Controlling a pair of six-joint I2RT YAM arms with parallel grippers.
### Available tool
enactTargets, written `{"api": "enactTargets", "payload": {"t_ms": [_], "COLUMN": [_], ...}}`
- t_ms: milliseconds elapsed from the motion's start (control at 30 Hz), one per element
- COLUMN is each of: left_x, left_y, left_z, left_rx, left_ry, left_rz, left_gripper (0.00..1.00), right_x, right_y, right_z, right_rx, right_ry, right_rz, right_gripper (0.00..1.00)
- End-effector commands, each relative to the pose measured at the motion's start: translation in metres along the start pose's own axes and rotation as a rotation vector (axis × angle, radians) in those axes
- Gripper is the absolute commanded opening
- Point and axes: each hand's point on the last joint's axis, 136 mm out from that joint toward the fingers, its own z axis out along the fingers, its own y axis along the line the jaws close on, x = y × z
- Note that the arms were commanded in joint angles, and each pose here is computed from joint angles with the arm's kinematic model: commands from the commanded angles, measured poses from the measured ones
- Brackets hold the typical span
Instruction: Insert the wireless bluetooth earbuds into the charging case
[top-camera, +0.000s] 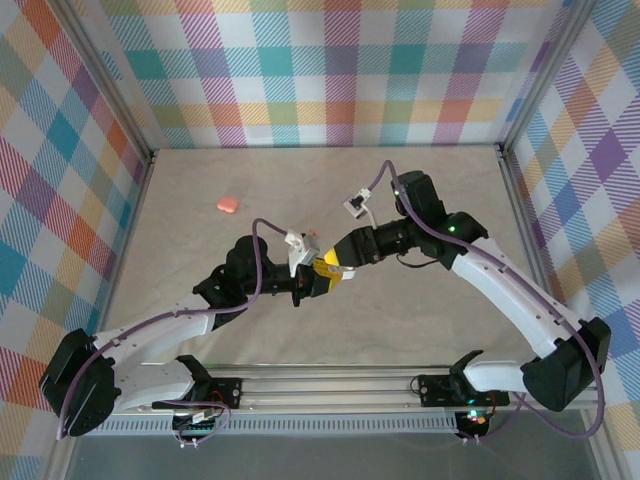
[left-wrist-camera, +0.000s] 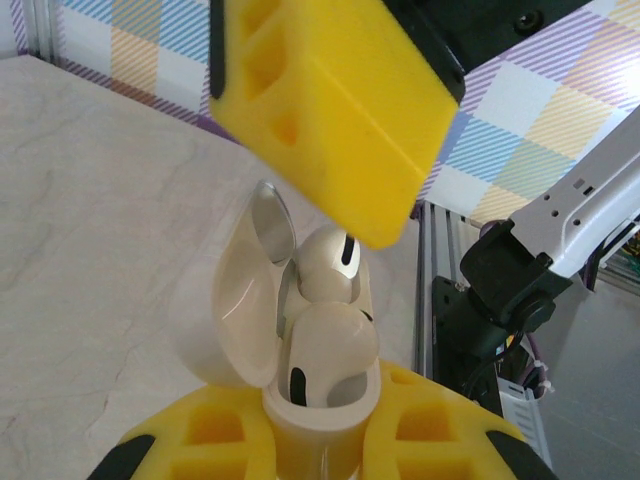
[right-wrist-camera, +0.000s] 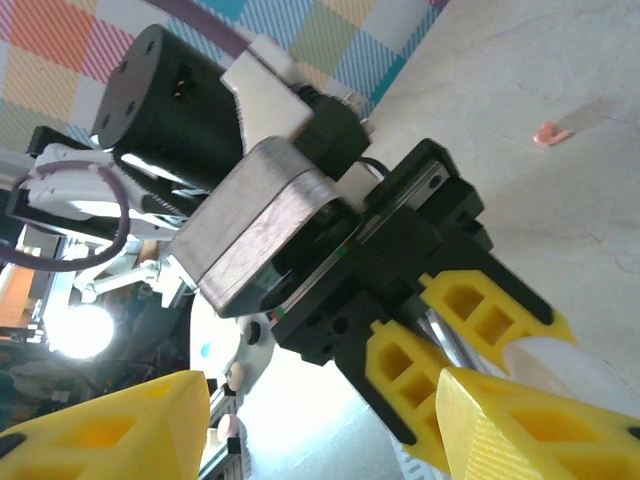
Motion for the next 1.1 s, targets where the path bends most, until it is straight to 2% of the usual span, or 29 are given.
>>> {"api": "enactTargets", "payload": {"t_ms": [0, 267, 500, 700, 900, 1067], "left_x": [-0.019, -0.023, -0.030, -0.034, -0.032, -0.020], "left_y": [-0.008, -0.019, -0.021, -0.017, -0.013, -0.006], "left_z": [-0.002, -0.005, -0.004, 0.003, 0.008, 0.009], "left_rx": [0.022, 0.072, 0.080, 0.088, 0.080, 0.056], "left_ry": [-0.060, -0.065, -0.070, -0.077, -0.069, -0.044], "left_rz": [0.027, 0.045, 0.054, 0.057, 0.042, 0.011], "left_gripper": [0.00, 0.00, 0.00, 0.00, 0.00, 0.00], "right_x": [0.002, -0.010, -0.010, 0.000, 0.007, 0.002], "right_y": [0.007, -0.058, -0.052, -0.035, -0.032, -0.010], "right_z": [-0.012, -0.033, -0.017, -0.003, 0.000, -0.009], "right_rx": [0.048, 0.337, 0.200, 0.010, -0.031, -0.058], "right_ry": [-0.026, -0.130, -0.095, -0.026, 0.013, -0.025], "right_rz": [-0.051, 0.100, 0.133, 0.167, 0.179, 0.070], "right_gripper": [0.63, 0.65, 0.64, 0.64, 0.61, 0.61]}}
